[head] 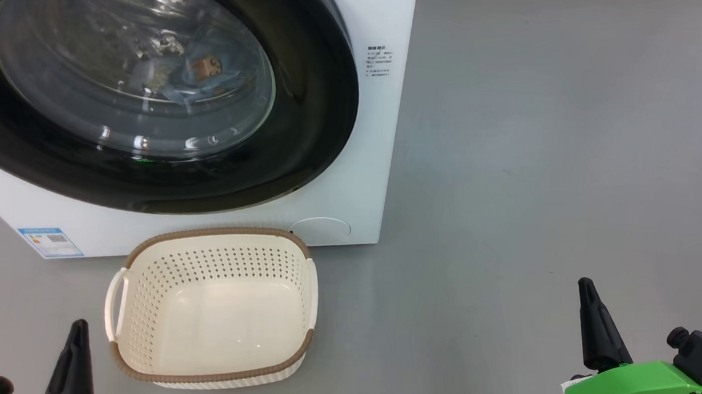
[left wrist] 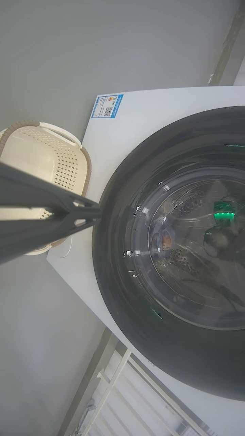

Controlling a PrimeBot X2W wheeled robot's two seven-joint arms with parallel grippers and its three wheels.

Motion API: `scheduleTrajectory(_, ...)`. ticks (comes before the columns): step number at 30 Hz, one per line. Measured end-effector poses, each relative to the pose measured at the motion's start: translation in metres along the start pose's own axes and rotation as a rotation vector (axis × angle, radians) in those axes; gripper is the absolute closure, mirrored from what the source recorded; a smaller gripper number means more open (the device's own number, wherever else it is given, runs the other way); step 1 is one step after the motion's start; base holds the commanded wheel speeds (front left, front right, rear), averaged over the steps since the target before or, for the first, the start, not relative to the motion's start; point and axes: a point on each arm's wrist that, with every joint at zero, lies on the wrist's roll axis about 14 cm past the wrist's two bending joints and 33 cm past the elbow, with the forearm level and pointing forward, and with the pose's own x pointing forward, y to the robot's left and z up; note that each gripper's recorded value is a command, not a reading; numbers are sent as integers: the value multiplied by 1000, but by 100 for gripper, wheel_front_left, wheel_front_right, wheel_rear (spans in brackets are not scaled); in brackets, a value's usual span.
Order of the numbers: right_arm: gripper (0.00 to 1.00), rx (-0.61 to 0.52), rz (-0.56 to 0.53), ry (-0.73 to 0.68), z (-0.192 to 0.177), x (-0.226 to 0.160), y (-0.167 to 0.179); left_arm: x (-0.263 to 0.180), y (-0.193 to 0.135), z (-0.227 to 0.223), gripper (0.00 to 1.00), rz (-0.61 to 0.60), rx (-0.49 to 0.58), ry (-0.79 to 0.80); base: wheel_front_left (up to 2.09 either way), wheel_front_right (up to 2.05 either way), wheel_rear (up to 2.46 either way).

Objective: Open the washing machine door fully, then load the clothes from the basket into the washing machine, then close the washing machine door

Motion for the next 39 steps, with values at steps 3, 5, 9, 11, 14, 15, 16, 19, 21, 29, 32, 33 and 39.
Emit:
scheduleTrajectory(3,100,26,-4,2,0,0,-1,0,0,0,100,5,-36,2,0,0,0)
scheduleTrajectory(5,100,50,-9,3,1,0,-1,-1,0,0,100,8,-60,1,0,0,0)
scheduleTrajectory(9,100,73,-14,1,2,0,-2,-1,0,1,100,12,-89,3,0,0,0)
scheduleTrajectory(11,100,97,-18,0,3,0,-3,-2,1,1,100,15,-114,4,0,0,0)
scheduleTrajectory(14,100,135,-22,0,3,1,-3,-3,1,1,100,20,-156,4,0,0,0)
scheduleTrajectory(15,100,144,-23,3,3,1,-3,-3,1,1,100,22,-170,2,0,0,0)
scheduleTrajectory(16,100,157,-24,3,3,1,-3,-3,1,1,100,23,-183,4,0,0,0)
scheduleTrajectory(19,100,188,-27,3,4,1,-4,-4,1,1,100,25,-209,6,0,0,0)
scheduleTrajectory(21,100,202,-28,6,4,1,-4,-4,1,2,100,28,-236,3,0,0,0)
scheduleTrajectory(29,100,288,-37,5,5,1,-5,-4,-1,4,100,28,-328,4,0,0,0)
scheduleTrajectory(32,100,319,-40,4,6,1,-5,-4,-1,4,100,29,-359,4,0,0,0)
scheduleTrajectory(33,100,326,-41,3,6,1,-5,-4,-1,4,100,30,-373,2,0,0,0)
scheduleTrajectory(39,100,388,-46,7,6,2,-5,-3,-4,8,100,22,-440,-5,0,0,0)
